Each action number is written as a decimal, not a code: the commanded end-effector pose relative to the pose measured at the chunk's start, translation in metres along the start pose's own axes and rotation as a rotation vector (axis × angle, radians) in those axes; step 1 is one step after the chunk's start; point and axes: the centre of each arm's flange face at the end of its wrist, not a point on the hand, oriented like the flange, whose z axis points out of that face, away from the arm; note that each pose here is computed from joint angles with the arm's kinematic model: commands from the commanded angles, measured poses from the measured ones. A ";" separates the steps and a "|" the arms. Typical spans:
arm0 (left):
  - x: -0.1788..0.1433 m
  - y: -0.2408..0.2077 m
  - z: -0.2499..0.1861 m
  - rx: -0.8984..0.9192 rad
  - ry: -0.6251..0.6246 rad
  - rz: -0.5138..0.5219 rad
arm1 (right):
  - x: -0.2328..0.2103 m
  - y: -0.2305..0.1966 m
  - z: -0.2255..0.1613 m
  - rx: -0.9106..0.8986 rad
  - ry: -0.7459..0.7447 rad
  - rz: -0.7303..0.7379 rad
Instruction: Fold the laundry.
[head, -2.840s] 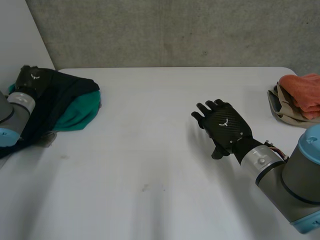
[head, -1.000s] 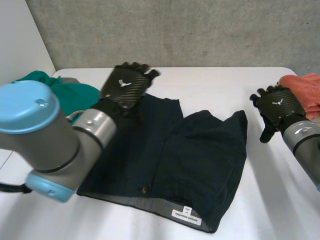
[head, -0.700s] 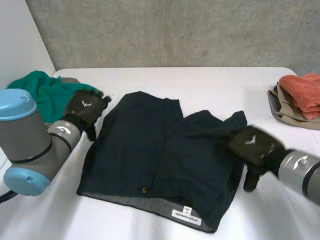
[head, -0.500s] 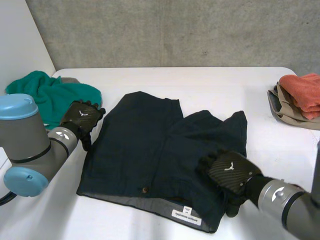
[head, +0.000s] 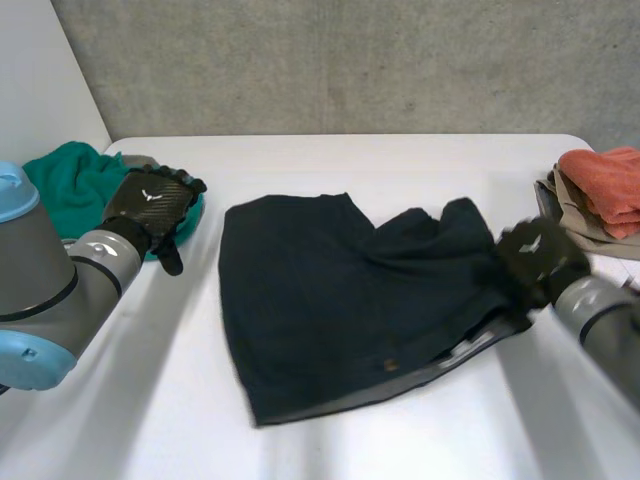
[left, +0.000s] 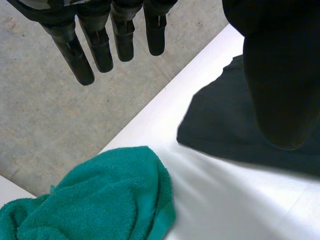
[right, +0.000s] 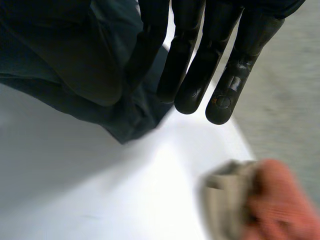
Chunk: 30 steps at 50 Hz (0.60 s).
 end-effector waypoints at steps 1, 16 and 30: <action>0.002 0.001 -0.001 -0.001 0.005 0.001 | 0.044 0.002 0.059 0.080 0.142 -0.214; 0.033 -0.001 0.011 0.052 0.071 0.027 | 0.064 0.008 0.166 0.299 0.349 -0.286; 0.032 -0.009 0.017 0.084 0.062 0.028 | 0.048 -0.032 0.053 0.112 0.092 0.187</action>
